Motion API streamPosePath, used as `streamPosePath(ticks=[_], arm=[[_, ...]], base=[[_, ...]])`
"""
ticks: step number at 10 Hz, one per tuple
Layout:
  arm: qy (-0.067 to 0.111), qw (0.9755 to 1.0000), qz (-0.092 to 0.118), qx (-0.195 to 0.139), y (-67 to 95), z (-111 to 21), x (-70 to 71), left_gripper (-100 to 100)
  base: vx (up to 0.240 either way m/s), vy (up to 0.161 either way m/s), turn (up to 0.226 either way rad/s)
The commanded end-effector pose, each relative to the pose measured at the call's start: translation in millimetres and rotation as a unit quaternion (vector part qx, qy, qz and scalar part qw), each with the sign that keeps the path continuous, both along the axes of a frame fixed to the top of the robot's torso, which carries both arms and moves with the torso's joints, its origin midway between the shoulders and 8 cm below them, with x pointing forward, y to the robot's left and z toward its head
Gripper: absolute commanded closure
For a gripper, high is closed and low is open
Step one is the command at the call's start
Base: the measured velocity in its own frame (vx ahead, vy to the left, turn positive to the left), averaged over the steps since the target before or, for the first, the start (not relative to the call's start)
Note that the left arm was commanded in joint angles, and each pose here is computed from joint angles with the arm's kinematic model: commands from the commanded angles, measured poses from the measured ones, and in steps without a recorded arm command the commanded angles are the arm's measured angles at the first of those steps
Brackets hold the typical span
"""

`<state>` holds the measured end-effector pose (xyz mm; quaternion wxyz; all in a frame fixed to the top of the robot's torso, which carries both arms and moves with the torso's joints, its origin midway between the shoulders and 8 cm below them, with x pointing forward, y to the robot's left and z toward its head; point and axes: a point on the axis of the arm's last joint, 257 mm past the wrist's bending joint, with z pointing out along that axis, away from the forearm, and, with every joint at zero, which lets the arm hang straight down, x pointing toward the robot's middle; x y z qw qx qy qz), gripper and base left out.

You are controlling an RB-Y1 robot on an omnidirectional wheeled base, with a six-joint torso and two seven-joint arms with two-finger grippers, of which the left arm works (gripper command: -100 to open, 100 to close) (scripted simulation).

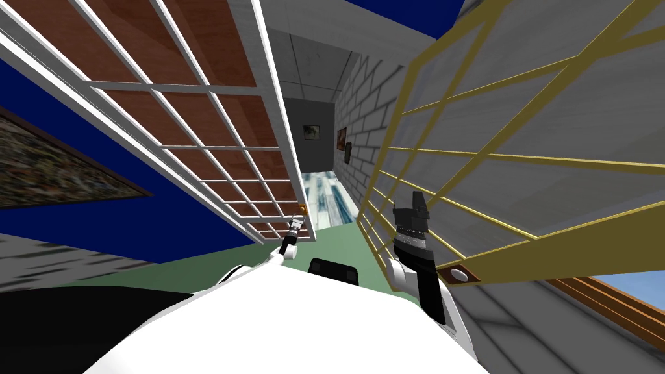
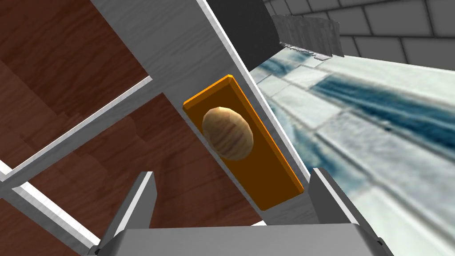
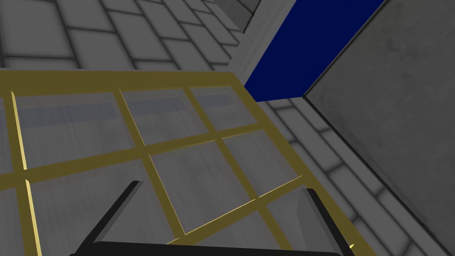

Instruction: Pull the door open

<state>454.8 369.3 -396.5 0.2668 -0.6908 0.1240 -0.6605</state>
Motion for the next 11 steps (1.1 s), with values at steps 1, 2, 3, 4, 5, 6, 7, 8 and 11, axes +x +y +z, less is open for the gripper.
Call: streamPosePath(ticks=[1, 2, 3, 4, 5, 6, 7, 8, 11], arm=[[-0.006, 0.9995, 0.002, -0.032, -2.0, -0.1, 1.7, -100], [-0.01, 0.9987, 0.005, -0.05, -3.8, -0.2, 3.2, -100], [-0.012, 0.9981, 0.004, -0.06, -3.8, -0.2, 3.2, -100], [-0.016, 0.9964, 0.006, -0.083, -5.5, -0.3, 4.7, -100], [-0.017, 0.9961, 0.006, -0.086, -5.5, -0.3, 4.7, -100], [-0.022, 0.9935, 0.008, -0.111, -7.2, -0.4, 6.0, -100], [-0.026, 0.9913, 0.01, -0.129, -8.8, -0.6, 7.3, -100], [-0.027, 0.9903, 0.01, -0.136, -8.8, -0.6, 7.3, -100], [-0.037, 0.9827, 0.013, -0.181, -11.8, -0.8, 9.6, -100]], base=[[-0.057, 0.014, -0.047], [-0.072, 0.028, -0.062], [-0.059, 0.02, -0.024], [-0.068, 0.014, -0.039], [-0.049, 0.014, -0.019], [-0.052, 0.02, -0.029], [-0.081, 0.026, -0.065], [-0.062, 0.021, -0.023], [-0.06, 0.026, -0.031]])
